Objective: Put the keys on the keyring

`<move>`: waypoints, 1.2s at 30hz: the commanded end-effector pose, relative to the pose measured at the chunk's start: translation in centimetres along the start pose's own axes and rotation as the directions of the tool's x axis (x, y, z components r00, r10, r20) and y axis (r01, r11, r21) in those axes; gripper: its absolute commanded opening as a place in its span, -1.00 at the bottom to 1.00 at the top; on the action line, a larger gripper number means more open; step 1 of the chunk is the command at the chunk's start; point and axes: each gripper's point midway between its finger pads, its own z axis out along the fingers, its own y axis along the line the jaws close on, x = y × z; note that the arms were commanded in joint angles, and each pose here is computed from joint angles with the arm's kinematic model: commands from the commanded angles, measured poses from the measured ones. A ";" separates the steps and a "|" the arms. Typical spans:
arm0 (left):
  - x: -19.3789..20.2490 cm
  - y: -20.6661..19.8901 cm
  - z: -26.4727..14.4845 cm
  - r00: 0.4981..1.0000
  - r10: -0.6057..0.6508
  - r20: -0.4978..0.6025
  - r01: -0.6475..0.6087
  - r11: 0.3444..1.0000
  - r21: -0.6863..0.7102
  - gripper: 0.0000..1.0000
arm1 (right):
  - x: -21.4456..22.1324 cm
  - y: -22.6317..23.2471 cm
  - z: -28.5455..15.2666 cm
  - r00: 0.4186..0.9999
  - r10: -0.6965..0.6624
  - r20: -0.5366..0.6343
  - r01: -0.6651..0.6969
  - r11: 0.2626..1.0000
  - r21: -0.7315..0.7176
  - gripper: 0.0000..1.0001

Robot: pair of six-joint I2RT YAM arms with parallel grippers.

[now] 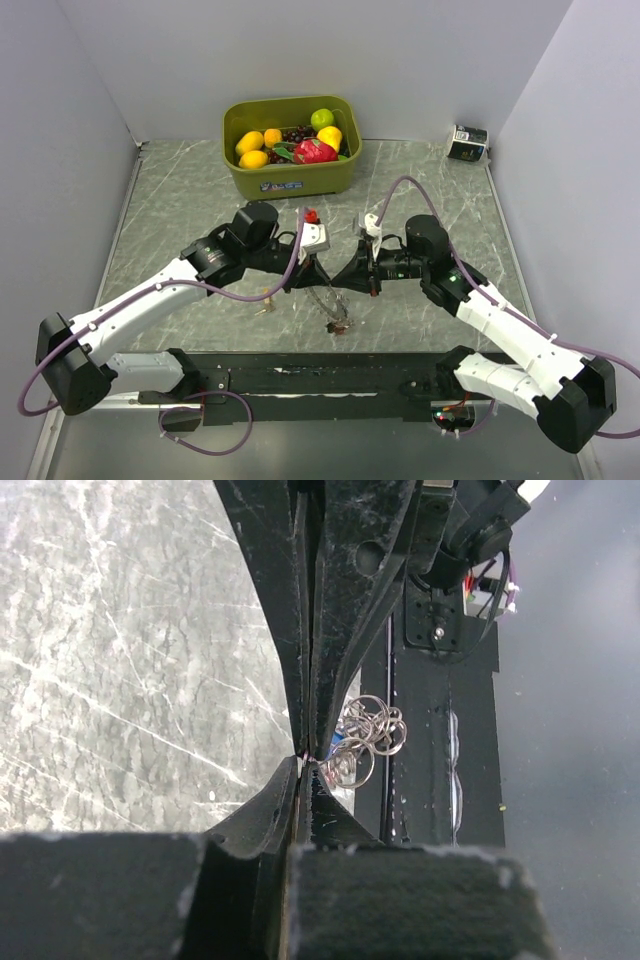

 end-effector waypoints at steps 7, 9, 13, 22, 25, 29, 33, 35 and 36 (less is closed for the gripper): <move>-1.5 1.6 -1.5 0.984 0.067 0.165 -0.039 0.985 -0.165 -0.98 | -4.0 -0.6 -1.7 0.983 -0.119 0.139 0.097 0.983 0.158 0.28; -2.5 2.0 -2.3 0.966 0.104 0.235 -0.051 0.974 -0.221 -0.98 | -4.9 -1.4 -2.4 0.972 -0.155 0.177 0.111 0.966 0.235 0.53; -1.6 2.1 -3.0 0.934 0.137 0.329 -0.042 0.959 -0.279 -0.98 | -5.4 -1.9 -3.4 0.960 -0.167 0.224 0.094 0.948 0.302 0.96; -2.4 0.7 -5.3 0.774 0.174 0.609 0.014 0.957 -0.291 -0.98 | -5.3 -2.7 -3.4 0.958 -0.131 0.257 0.042 0.945 0.324 0.99; -3.0 0.4 -6.2 0.713 0.192 0.674 0.018 0.956 -0.292 -0.98 | -5.4 -3.4 -3.4 0.956 -0.110 0.271 0.011 0.940 0.342 1.00; -3.7 -0.2 -7.4 0.644 0.225 0.731 -0.016 0.959 -0.282 -0.98 | -5.4 -4.3 -3.3 0.956 -0.081 0.282 -0.026 0.934 0.357 1.00; -4.7 -0.3 -8.0 0.615 0.246 0.749 -0.047 0.960 -0.276 -0.98 | -5.9 -4.8 -3.5 0.951 -0.053 0.303 -0.063 0.931 0.361 1.00; -4.6 0.0 -7.9 0.623 0.248 0.742 -0.058 0.961 -0.272 -0.98 | -5.8 -5.7 -3.8 0.950 -0.054 0.307 -0.078 0.912 0.403 1.00; -5.0 0.1 -8.0 0.622 0.255 0.740 -0.065 0.959 -0.276 -0.98 | -5.5 -5.8 -3.7 0.949 -0.052 0.312 -0.082 0.912 0.403 1.00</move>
